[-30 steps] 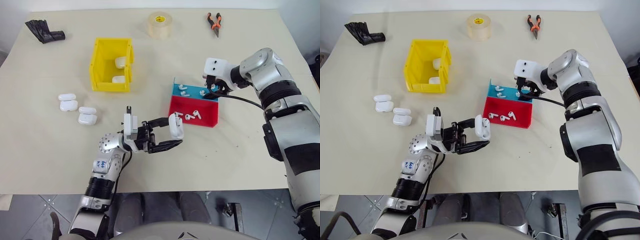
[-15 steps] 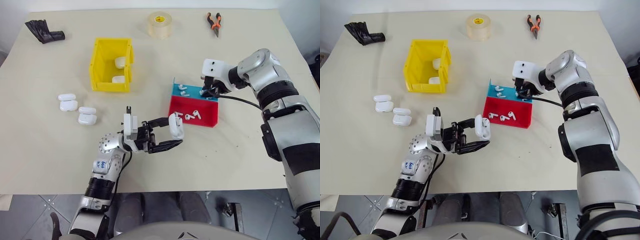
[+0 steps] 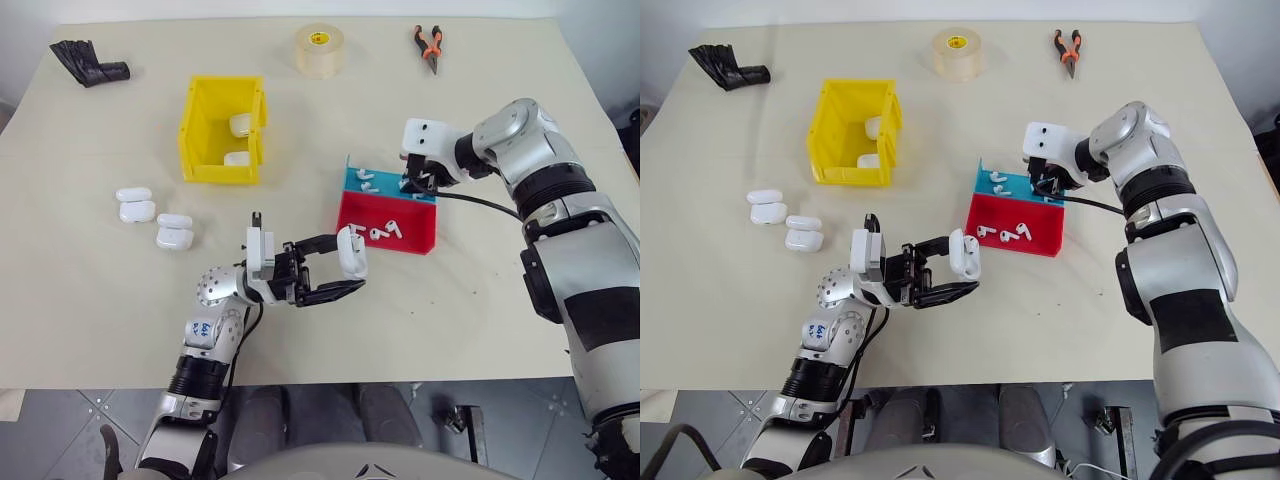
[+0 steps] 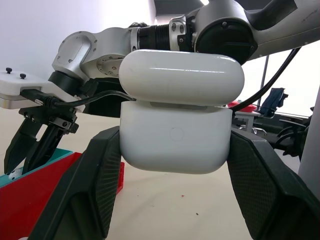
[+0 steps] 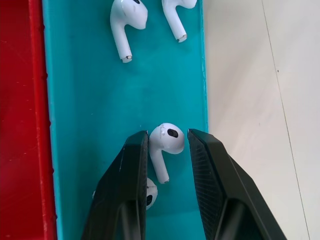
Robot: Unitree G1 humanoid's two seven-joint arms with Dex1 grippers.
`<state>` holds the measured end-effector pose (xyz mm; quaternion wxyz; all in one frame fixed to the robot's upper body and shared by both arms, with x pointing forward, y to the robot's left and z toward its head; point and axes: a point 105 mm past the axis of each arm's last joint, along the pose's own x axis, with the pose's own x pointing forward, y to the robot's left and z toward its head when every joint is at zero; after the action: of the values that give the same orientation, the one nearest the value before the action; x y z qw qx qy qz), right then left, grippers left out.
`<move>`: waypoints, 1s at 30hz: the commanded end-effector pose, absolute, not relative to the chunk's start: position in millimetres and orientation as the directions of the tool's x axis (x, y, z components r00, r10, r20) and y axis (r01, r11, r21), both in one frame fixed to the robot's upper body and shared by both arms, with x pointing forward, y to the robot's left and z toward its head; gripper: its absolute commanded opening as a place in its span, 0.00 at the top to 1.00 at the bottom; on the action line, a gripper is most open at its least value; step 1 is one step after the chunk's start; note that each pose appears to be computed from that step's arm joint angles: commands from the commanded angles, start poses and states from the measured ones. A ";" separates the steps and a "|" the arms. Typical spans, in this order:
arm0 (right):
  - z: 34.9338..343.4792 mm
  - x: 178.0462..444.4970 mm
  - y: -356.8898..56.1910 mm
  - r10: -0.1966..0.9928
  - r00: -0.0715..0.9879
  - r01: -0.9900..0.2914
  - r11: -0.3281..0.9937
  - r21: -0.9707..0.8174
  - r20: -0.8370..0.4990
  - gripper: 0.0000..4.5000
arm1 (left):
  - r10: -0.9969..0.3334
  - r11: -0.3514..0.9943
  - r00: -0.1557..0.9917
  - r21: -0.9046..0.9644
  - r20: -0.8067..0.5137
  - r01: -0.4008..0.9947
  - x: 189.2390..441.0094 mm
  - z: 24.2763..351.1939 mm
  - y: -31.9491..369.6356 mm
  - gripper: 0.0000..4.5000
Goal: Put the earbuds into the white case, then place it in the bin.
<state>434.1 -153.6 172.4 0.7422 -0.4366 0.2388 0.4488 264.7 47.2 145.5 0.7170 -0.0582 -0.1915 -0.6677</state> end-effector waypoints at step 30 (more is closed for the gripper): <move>241.5 307.1 -139.0 0.891 0.444 -0.896 0.443 0.028 0.096 0.89 | -0.905 0.107 0.027 0.166 0.424 0.980 279.7 171.7 55.0 0.38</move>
<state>319.7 -143.5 229.2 0.8489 0.0208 -0.0063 0.5282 280.3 53.3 165.6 0.7168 -0.0780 -0.2058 -0.6616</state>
